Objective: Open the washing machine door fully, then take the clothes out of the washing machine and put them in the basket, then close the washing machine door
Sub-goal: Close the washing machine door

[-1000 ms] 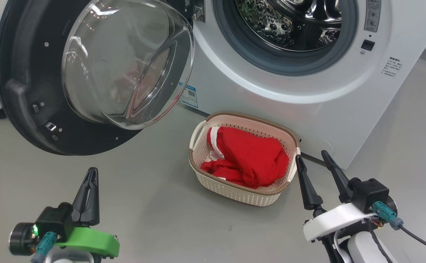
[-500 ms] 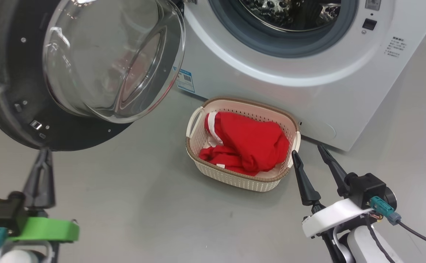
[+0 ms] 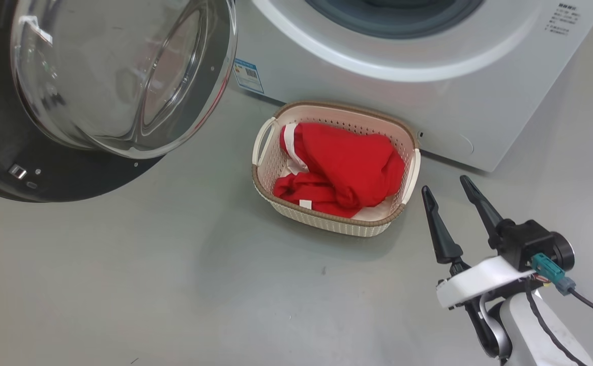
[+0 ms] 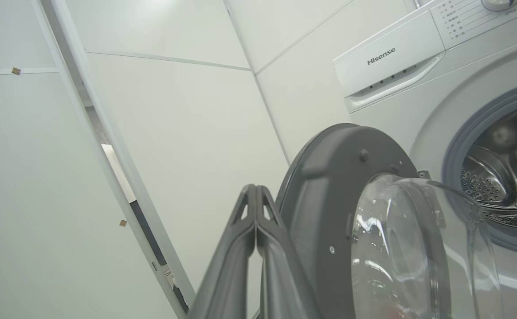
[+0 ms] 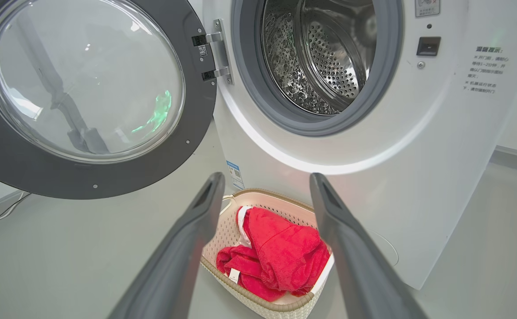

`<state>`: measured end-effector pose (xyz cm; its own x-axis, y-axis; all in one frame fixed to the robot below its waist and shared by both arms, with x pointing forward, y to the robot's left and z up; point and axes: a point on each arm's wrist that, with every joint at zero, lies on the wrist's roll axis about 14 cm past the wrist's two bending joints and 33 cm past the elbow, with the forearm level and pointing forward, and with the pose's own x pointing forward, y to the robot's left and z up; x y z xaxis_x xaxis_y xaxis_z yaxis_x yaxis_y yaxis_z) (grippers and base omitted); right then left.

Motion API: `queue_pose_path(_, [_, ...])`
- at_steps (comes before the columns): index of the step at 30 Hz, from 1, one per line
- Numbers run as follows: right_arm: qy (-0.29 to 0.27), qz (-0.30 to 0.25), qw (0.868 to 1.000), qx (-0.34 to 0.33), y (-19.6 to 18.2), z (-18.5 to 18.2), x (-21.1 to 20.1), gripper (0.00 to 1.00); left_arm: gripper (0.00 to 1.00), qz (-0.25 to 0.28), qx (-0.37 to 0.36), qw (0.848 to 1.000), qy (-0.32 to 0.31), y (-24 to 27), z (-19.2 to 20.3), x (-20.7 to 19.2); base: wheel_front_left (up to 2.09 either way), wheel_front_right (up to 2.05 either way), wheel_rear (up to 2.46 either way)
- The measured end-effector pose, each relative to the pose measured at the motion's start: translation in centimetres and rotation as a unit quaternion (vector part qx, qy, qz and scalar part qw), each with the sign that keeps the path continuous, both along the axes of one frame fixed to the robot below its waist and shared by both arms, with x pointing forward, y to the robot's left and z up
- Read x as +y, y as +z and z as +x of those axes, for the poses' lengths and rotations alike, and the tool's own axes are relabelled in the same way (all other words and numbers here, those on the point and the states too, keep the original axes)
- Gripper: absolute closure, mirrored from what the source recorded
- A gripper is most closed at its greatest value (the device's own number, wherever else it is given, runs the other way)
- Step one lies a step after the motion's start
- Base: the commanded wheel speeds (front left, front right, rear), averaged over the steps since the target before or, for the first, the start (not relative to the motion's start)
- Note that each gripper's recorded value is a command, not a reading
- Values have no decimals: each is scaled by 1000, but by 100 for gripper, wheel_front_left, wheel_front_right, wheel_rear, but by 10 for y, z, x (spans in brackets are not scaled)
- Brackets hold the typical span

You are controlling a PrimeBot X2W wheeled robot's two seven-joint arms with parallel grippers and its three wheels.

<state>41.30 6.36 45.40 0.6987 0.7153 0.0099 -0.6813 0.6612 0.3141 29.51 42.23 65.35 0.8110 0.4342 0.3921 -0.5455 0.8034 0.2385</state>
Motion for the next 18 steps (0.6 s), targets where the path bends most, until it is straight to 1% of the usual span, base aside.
queue_pose_path(2, [5,3,1000,-2,0,3,4,0,100,-4,-12,1000,19,12,-3,17,0,0,0])
queue_pose_path(5, [8,8,1000,-3,2,7,7,0,100,-25,-17,999,45,17,-6,41,0,0,0])
queue_pose_path(8, [7,6,1000,2,-3,9,6,0,100,-69,-20,995,69,13,-6,63,0,0,0])
queue_pose_path(11, [4,3,1000,4,-6,11,2,0,100,-120,-6,987,105,-2,-11,90,0,0,0])
queue_pose_path(12, [3,2,1000,4,-7,11,1,0,100,-140,-2,983,119,-8,-14,98,0,0,0])
queue_pose_path(15, [-1,-1,1000,4,-9,13,-3,0,100,-234,-30,962,139,-27,-18,117,0,0,0])
queue_pose_path(18, [-5,-5,1000,6,-11,13,-6,0,100,-325,-65,932,148,-45,-18,128,0,0,0])
